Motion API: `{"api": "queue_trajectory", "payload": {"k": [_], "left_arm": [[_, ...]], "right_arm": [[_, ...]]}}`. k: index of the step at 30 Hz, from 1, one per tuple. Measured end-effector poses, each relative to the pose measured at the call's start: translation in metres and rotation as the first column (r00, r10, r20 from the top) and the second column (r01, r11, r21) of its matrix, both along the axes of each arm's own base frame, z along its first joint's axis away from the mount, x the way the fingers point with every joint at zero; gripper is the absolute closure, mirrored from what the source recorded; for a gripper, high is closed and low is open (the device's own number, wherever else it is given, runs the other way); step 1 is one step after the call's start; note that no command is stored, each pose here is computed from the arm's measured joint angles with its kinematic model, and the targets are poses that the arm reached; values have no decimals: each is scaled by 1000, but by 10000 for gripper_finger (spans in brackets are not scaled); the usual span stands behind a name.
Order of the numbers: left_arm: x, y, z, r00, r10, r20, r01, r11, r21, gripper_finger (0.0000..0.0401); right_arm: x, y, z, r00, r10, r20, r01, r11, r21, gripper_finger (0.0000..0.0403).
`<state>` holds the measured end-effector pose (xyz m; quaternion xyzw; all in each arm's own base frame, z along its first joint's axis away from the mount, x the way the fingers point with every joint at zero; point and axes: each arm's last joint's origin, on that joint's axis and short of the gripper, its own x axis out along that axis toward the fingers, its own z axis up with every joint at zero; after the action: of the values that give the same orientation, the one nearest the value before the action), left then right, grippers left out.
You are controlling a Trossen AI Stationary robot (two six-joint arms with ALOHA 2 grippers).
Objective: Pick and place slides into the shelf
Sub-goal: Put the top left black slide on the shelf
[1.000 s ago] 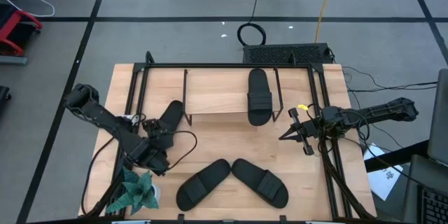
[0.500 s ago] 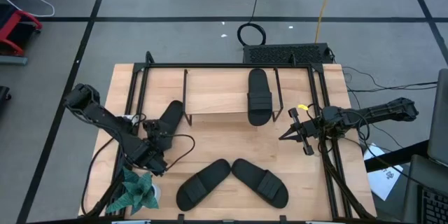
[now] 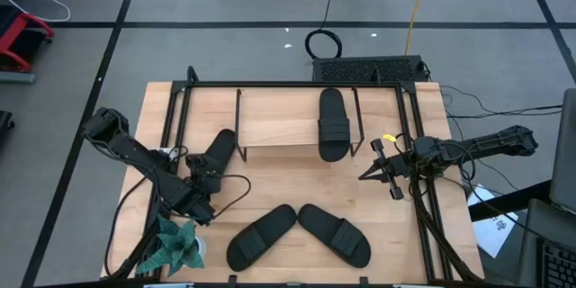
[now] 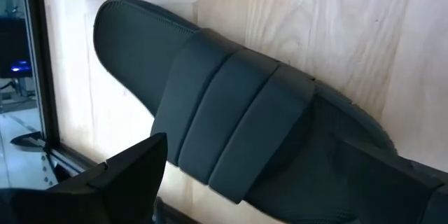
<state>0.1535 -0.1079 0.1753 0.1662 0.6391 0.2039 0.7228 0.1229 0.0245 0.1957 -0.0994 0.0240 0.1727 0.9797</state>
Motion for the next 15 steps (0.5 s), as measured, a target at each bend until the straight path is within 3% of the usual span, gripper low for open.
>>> {"api": "queue_trajectory", "payload": {"k": [15], "left_arm": [[-7,8,-16,1000,-26,4,26,998,54,18]], "right_arm": [[0,0,0,1000,-2,0,2,1000,0,403]]}}
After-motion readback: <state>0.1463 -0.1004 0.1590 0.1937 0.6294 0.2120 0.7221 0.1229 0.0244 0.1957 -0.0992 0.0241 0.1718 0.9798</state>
